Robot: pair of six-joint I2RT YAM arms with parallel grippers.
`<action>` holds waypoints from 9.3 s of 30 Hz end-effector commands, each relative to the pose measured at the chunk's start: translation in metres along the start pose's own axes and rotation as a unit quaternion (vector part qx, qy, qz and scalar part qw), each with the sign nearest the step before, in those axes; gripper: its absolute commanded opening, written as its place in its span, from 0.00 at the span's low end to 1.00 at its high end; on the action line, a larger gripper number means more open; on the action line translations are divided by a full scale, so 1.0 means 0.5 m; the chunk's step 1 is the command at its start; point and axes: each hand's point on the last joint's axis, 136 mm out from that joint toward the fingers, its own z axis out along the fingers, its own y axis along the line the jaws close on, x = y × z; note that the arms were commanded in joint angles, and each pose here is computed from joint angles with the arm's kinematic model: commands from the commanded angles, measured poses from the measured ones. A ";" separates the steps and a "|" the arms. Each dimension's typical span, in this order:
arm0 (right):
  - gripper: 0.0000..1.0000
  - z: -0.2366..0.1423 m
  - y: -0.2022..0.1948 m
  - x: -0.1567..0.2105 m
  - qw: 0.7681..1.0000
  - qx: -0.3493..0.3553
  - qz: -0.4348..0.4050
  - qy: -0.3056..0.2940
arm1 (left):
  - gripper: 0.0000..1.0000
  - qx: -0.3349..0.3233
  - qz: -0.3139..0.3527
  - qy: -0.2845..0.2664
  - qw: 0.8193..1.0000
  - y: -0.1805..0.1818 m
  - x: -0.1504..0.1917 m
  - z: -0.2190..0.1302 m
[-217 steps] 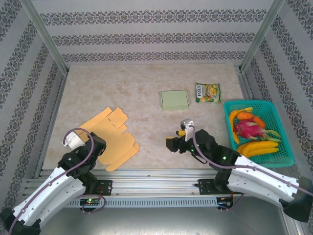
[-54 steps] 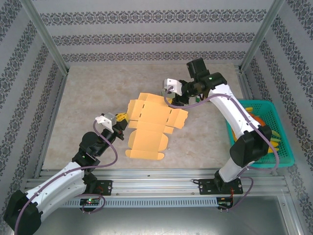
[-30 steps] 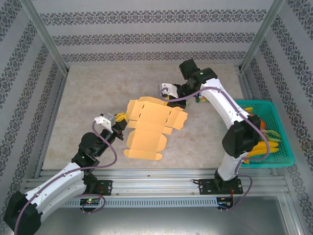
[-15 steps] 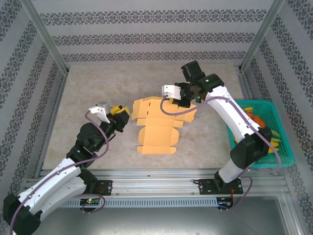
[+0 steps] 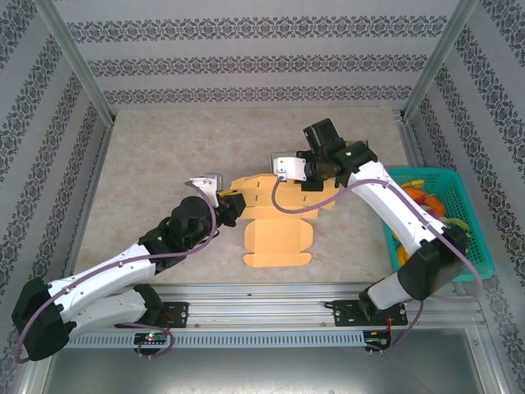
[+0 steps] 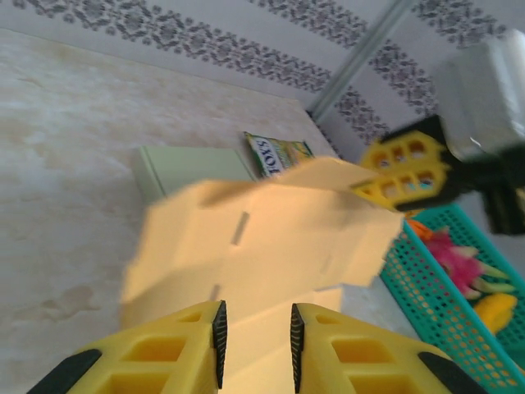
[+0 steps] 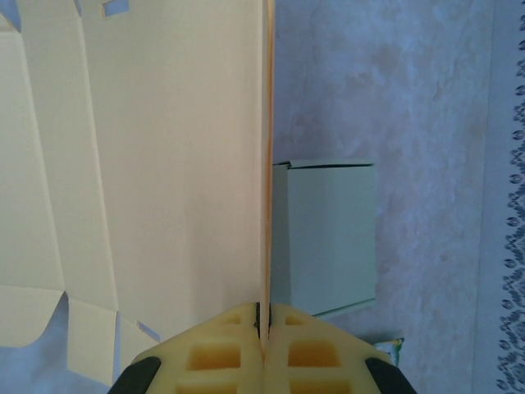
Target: Fold the paper box
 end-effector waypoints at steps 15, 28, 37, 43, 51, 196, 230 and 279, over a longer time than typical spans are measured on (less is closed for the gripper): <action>0.00 -0.019 0.030 -0.029 0.995 0.083 -0.057 -0.019 | 0.29 0.014 0.007 0.032 0.999 -0.046 -0.012 0.045; 0.00 -0.004 0.045 -0.056 0.995 0.086 -0.042 -0.015 | 0.28 0.056 0.012 0.052 0.997 -0.091 0.007 0.081; 0.00 0.032 0.093 -0.060 0.996 0.067 -0.045 -0.035 | 0.30 -0.001 -0.014 -0.007 1.000 -0.033 -0.014 0.068; 0.00 0.068 0.117 -0.072 0.997 0.051 -0.034 -0.037 | 0.31 0.000 -0.034 -0.017 0.999 -0.027 -0.010 0.070; 0.00 0.087 0.106 -0.046 0.999 0.049 -0.013 -0.014 | 0.32 -0.074 -0.016 -0.019 0.997 0.042 -0.005 0.032; 0.00 0.198 0.186 -0.042 0.917 0.321 -0.237 -0.003 | 0.48 -0.078 0.071 0.050 0.993 0.200 0.234 -0.039; 0.00 0.239 0.175 -0.085 0.930 0.310 -0.193 -0.044 | 0.47 -0.122 0.113 0.026 0.986 0.186 0.192 0.059; 0.00 0.312 0.192 -0.021 0.919 0.326 -0.222 0.015 | 0.47 -0.095 0.142 0.070 0.983 0.234 0.243 0.021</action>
